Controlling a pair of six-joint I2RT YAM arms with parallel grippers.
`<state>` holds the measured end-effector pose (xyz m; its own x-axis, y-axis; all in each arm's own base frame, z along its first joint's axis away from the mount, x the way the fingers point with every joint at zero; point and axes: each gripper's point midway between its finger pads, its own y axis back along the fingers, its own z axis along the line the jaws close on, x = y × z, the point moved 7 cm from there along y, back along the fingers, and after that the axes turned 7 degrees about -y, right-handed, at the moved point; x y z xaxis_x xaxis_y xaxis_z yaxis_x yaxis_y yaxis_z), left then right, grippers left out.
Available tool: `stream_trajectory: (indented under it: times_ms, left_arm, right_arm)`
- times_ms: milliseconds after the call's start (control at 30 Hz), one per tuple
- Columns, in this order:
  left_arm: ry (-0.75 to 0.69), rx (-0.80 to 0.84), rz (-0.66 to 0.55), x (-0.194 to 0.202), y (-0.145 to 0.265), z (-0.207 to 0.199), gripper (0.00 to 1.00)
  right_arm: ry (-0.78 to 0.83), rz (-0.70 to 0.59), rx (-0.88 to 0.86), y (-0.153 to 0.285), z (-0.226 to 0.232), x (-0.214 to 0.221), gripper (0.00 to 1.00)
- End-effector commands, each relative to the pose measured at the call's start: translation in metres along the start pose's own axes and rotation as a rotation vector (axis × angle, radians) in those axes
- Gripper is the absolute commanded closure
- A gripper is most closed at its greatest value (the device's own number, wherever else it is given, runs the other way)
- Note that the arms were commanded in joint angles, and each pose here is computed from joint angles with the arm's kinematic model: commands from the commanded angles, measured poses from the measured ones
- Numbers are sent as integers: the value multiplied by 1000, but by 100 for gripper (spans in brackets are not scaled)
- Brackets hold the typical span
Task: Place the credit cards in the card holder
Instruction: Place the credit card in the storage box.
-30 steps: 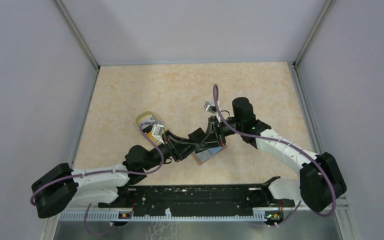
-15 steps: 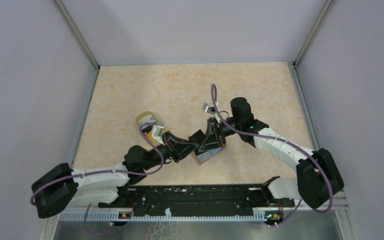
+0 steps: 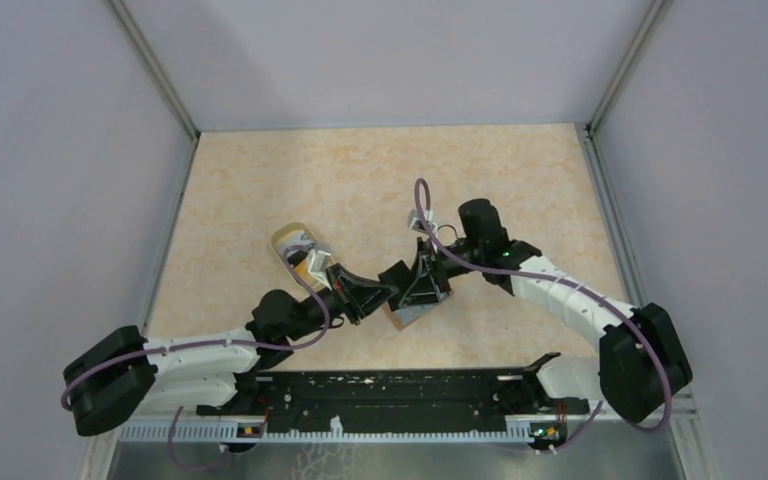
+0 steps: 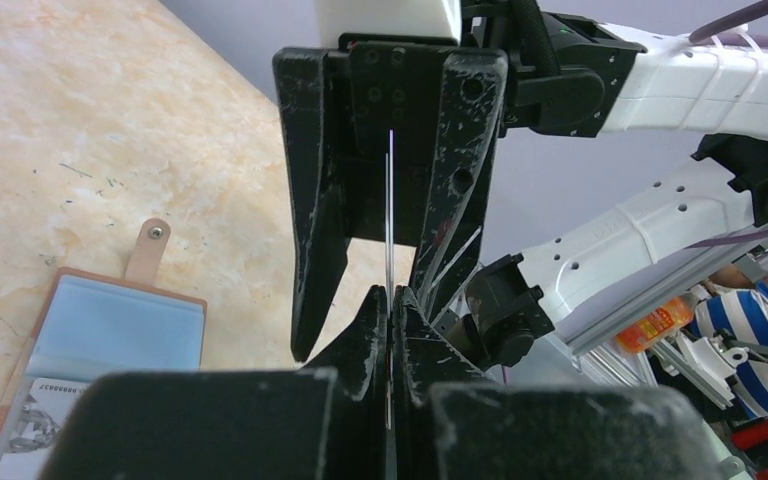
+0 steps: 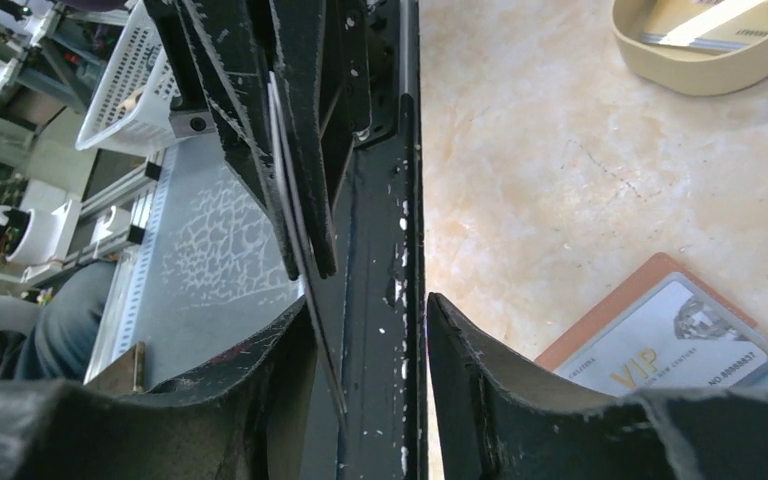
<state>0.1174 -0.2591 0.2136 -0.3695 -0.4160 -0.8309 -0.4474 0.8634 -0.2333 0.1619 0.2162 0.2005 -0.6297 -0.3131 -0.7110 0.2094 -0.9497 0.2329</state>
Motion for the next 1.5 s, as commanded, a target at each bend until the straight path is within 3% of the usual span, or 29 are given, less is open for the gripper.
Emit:
stream_trajectory:
  times_ms: [0, 167, 233, 300, 367, 533, 633, 867, 1133, 1467]
  left_arm:
    - [-11, 17, -22, -8, -2, -5, 100]
    - [-9, 38, 0, -6, -5, -8, 100]
    - [-6, 54, 6, -5, -6, -9, 100]
    - [-3, 72, 6, -4, -8, -10, 100]
    - [-3, 86, 10, -3, -8, -11, 100]
    - [-20, 89, 29, 1, 5, -11, 60]
    - [-40, 93, 40, 4, 17, -10, 51]
    - [-55, 96, 72, 8, 16, -9, 53]
    - [-49, 115, 81, 9, 7, -10, 74]
    - [-37, 140, 46, 5, 9, -14, 69]
  right_arm:
    - [137, -70, 12, 12, 15, -27, 57]
    - [146, -76, -41, 13, 22, -28, 60]
    - [131, -71, -65, 12, 22, -26, 76]
    - [112, -62, -98, 10, 23, -25, 99]
    - [97, -56, -115, 11, 23, -25, 100]
    - [104, -92, -135, 19, 26, -29, 100]
    - [105, -96, -149, 20, 28, -30, 100]
    - [91, -90, -160, 20, 26, -28, 100]
    - [81, -85, -166, 19, 25, -27, 100]
    - [74, -82, -165, 18, 24, -26, 100]
